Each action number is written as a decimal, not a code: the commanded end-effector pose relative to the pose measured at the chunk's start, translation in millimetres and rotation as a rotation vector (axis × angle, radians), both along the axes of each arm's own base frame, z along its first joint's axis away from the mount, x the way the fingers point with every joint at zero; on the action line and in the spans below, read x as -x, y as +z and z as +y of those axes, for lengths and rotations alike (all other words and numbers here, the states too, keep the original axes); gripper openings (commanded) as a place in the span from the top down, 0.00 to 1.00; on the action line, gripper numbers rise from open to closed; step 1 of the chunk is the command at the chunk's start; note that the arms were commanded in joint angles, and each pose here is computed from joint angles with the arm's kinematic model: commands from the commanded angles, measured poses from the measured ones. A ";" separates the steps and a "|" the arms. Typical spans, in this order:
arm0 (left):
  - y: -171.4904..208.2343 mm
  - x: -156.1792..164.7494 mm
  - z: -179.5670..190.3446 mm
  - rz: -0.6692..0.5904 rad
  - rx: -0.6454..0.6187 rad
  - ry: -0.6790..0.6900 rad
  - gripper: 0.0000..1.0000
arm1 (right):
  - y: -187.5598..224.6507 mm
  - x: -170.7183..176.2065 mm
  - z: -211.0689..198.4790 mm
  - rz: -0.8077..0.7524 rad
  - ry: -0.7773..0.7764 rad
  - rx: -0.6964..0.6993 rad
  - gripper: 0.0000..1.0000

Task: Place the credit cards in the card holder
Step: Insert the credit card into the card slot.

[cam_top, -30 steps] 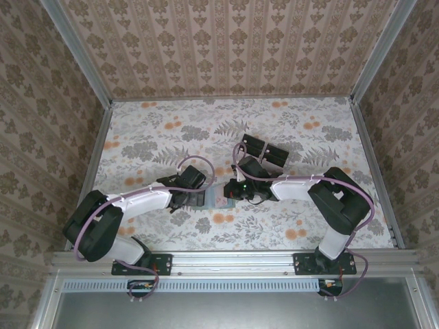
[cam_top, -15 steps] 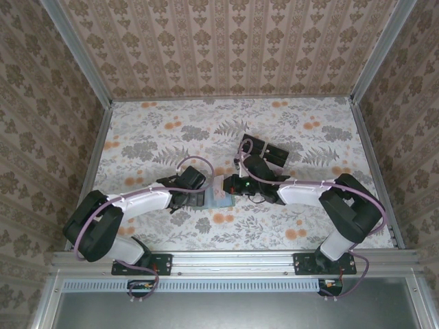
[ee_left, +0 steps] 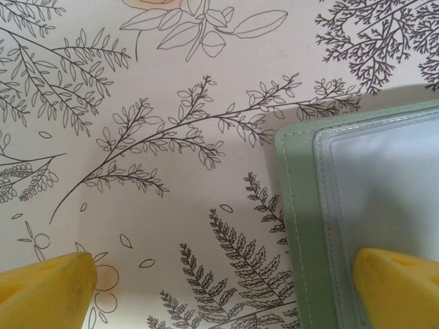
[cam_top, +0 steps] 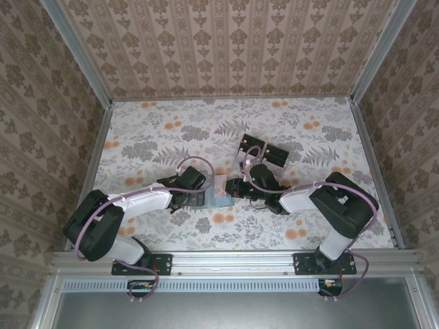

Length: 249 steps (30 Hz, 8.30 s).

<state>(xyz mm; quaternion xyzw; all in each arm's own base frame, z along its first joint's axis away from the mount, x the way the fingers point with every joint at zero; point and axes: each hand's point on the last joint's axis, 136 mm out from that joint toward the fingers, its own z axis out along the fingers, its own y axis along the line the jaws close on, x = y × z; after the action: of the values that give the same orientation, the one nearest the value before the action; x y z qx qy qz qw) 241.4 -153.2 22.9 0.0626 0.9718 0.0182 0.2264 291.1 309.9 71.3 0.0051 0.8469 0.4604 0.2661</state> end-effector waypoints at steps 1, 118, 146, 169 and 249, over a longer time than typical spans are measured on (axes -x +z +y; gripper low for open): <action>-17.9 16.8 23.4 0.079 -0.107 0.016 0.00 | 10.8 -7.1 6.4 -0.052 -0.021 -0.077 1.00; 18.3 -1.4 36.5 0.013 -0.038 0.136 0.00 | -36.7 17.8 30.4 0.256 0.119 0.100 0.45; 3.6 7.7 60.5 0.044 -0.074 0.222 0.00 | -28.2 9.6 -0.7 0.156 0.122 0.657 0.86; -12.4 3.8 51.4 0.080 -0.071 0.197 0.00 | -44.5 5.3 31.4 0.174 0.185 0.651 0.87; -6.4 0.8 54.8 0.090 -0.106 0.217 0.00 | -33.8 3.9 65.9 0.156 0.229 0.588 0.79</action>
<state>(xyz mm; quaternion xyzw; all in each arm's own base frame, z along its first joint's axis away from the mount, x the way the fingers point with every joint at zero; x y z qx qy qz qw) 243.6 -109.8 15.4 -0.0269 0.9814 0.0647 0.1790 292.9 374.7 24.7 -0.1273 0.9604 0.2125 0.1272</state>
